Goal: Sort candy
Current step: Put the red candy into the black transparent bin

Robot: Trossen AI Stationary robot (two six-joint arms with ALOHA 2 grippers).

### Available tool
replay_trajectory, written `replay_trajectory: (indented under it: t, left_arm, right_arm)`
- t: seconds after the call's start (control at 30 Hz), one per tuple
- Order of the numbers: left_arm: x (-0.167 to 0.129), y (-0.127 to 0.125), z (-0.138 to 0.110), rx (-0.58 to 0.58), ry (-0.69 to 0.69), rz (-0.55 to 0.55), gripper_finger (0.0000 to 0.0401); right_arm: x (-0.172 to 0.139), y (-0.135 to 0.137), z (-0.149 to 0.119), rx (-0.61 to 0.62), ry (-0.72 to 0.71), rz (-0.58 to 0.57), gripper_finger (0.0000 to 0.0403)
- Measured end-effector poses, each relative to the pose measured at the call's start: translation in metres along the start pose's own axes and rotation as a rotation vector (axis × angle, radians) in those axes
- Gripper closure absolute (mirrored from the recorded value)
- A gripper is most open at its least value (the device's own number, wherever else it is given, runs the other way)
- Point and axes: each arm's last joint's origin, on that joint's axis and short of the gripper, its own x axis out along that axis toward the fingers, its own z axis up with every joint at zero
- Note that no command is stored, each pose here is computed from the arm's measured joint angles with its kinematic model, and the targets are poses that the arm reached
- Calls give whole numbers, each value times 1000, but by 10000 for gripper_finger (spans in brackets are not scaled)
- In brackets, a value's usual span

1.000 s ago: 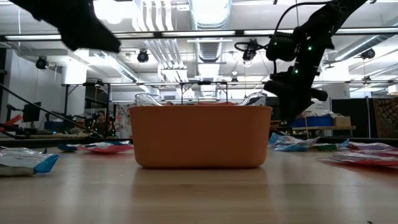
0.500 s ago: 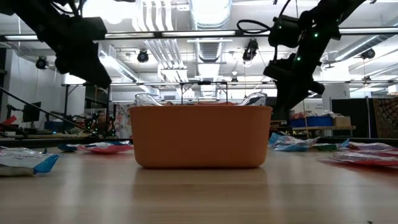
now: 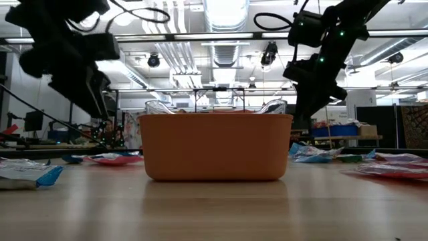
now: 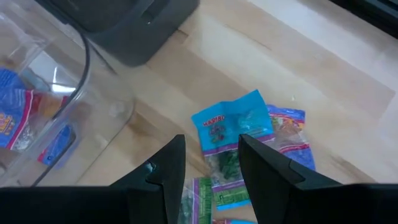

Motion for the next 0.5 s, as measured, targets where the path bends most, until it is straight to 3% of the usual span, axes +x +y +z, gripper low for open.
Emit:
replay_trajectory:
  t: [0.27, 0.5]
  left_arm:
    - [35, -6, -5, 92, 108, 33, 200]
    - [61, -10, -12, 140, 153, 69, 193]
  right_arm:
    - [0, 2, -1, -7, 1, 4, 261]
    - [0, 2, -1, -7, 1, 4, 261]
